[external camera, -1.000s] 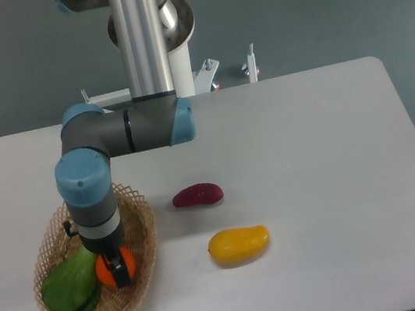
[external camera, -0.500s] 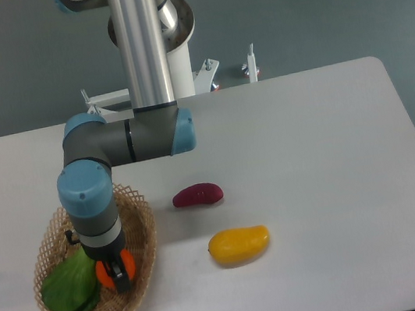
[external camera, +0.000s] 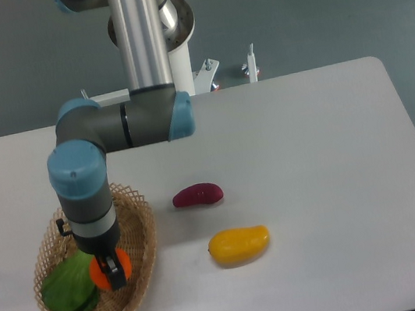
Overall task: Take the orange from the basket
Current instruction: 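Lift the orange out of the basket and carry it beside the mango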
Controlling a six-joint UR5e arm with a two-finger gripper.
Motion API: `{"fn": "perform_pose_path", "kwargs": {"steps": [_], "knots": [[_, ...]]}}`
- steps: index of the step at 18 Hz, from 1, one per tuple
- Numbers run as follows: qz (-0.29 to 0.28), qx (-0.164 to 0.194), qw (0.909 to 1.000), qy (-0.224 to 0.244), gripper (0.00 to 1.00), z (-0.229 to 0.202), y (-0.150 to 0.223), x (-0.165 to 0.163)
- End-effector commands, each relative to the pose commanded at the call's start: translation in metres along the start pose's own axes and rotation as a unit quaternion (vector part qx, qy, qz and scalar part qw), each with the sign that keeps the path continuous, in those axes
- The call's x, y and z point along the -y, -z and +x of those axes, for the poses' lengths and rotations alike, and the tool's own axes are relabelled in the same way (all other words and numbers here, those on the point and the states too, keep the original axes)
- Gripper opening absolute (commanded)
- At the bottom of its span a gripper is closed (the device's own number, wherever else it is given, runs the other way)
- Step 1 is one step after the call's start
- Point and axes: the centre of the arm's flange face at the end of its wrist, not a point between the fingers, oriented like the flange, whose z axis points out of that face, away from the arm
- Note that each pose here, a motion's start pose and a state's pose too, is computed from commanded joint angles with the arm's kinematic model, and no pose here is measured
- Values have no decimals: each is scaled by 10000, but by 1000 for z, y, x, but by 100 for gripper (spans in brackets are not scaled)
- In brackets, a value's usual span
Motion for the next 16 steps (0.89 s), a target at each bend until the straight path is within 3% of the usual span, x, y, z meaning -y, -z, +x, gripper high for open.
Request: {"fn": "perform_pose_path", "kwargs": {"steps": [4,8,16], "knots": [[1,256,9989,395,71,-26,29,-32],[-164,361,9950,917,76,-57,36,-96],[-368,731,9822,1692,75,-110,66,-205]]}}
